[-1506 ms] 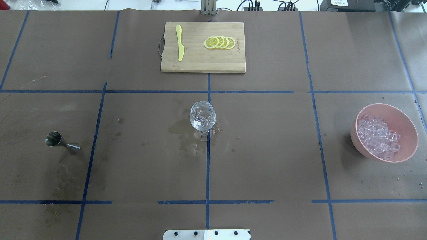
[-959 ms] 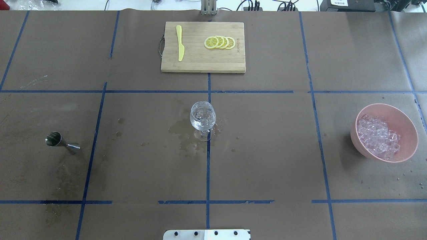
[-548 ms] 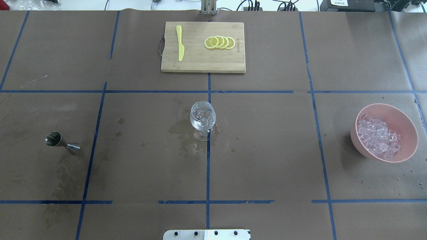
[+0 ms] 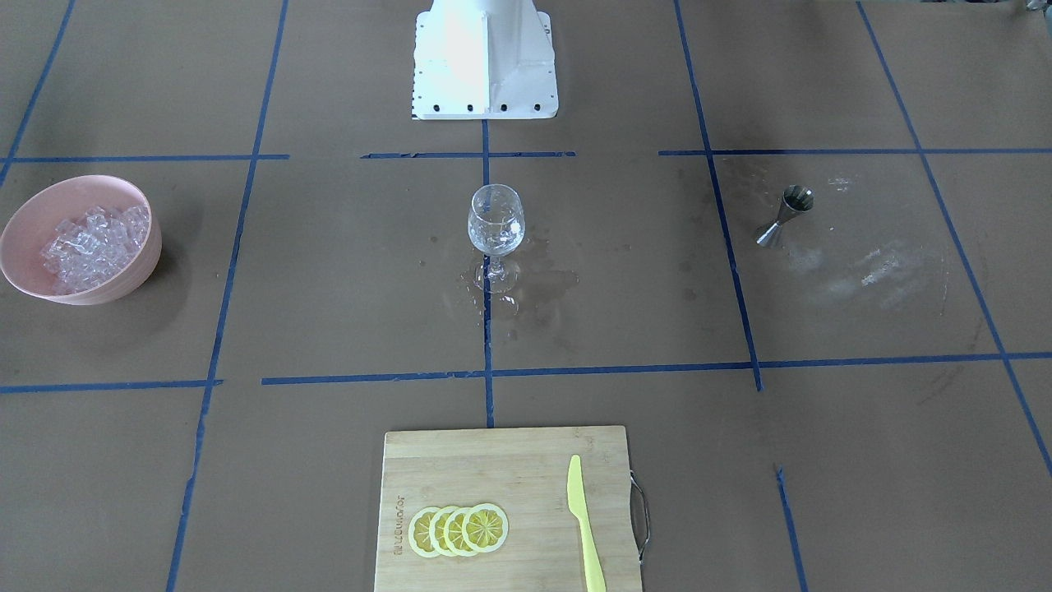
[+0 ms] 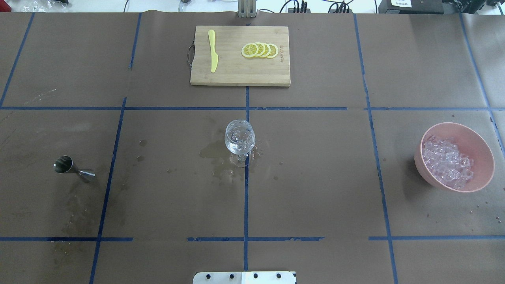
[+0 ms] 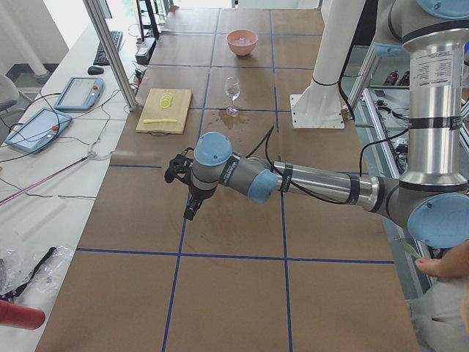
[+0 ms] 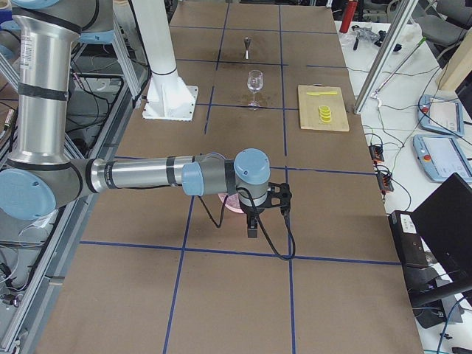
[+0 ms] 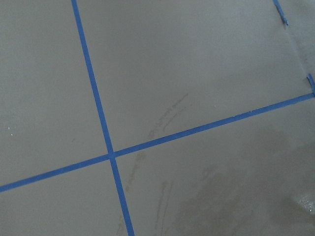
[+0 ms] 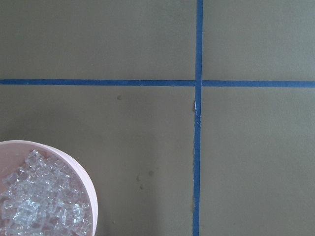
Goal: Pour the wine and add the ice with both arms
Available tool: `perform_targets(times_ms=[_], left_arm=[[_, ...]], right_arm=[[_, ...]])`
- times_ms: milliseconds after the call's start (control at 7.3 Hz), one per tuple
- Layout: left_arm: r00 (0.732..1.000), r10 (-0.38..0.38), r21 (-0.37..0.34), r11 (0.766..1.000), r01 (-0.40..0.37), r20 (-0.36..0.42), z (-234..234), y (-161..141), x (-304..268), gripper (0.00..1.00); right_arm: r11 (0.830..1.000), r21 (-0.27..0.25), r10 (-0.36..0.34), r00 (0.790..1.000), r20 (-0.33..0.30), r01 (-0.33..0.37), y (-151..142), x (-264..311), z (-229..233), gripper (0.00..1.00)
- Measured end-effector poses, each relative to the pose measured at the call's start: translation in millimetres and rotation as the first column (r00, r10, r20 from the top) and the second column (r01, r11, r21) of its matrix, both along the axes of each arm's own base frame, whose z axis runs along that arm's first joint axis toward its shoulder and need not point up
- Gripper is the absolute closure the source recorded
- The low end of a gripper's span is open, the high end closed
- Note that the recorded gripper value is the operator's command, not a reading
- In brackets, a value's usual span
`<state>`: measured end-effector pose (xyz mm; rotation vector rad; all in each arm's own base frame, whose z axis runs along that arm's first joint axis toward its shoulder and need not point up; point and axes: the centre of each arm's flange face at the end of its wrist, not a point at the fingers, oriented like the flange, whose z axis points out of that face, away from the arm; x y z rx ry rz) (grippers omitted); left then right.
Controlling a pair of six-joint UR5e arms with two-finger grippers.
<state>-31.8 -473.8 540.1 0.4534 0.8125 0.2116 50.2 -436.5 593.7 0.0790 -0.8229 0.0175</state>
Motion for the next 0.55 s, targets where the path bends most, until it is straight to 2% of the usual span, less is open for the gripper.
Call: perform_targets(times_ms=[274, 548], left_arm=[[0.994, -0.098, 0.059, 0.994, 0.095, 0.053, -8.1, -2.2, -8.0, 0.0], [0.988, -0.148, 0.175, 0.975, 0.137, 0.049, -7.2, 22.2, -10.9, 0.0]], right_arm=[[1.0, 0.032, 0.001, 1.0, 0.002, -0.001, -1.3, -0.6, -0.2, 0.0], [0.998, 0.056, 0.002, 1.0, 0.004, -0.003, -2.8, -0.8, -2.8, 0.0]])
